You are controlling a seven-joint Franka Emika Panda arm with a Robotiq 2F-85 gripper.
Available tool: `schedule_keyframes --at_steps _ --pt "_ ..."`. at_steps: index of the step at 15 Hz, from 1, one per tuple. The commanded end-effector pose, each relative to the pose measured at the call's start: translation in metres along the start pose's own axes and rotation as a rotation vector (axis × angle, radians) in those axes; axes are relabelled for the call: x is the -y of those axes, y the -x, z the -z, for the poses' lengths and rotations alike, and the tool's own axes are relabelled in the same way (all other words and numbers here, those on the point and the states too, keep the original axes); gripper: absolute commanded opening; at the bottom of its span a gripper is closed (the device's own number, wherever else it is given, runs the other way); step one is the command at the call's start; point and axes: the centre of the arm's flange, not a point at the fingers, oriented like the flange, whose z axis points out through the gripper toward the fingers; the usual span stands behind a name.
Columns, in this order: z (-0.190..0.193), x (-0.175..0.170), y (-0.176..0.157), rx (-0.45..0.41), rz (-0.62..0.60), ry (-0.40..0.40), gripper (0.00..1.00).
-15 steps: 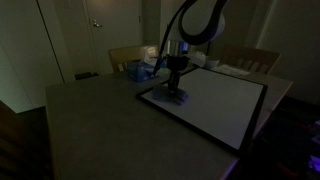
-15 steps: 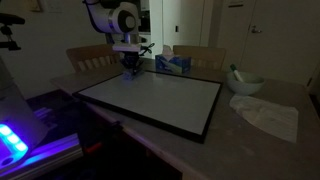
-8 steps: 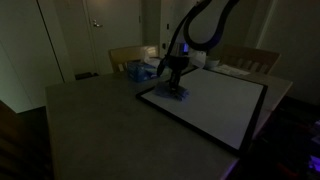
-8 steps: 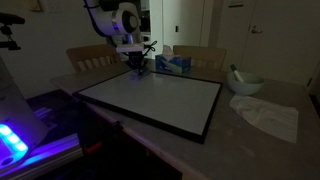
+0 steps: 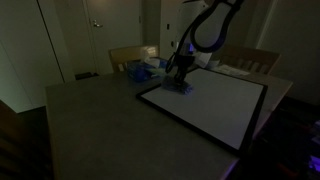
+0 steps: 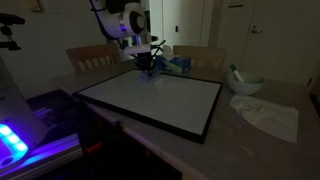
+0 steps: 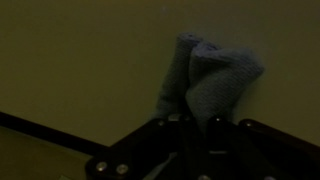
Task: Use the grey towel to wipe the board
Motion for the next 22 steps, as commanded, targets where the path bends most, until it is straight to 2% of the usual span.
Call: schedule_keyframes --at_steps 1,2,3,4,6,7,13,22 --pt "-0.025 -0.024 0.020 0.033 -0.063 0.013 0.02" --pt "-0.019 -0.025 0.018 0.030 -0.086 0.015 0.02" --pt "-0.002 -0.019 0.007 0.009 -0.051 0.015 0.02" --pt "-0.002 -0.021 0.007 0.008 -0.056 0.017 0.10" --pt "-0.002 -0.020 0.006 0.007 -0.055 0.016 0.10" --pt "-0.002 -0.016 0.006 0.006 -0.036 0.024 0.02" --pt "-0.016 -0.045 0.021 0.015 -0.071 0.061 0.02" --pt "-0.027 -0.091 0.041 0.072 -0.111 0.238 0.02"
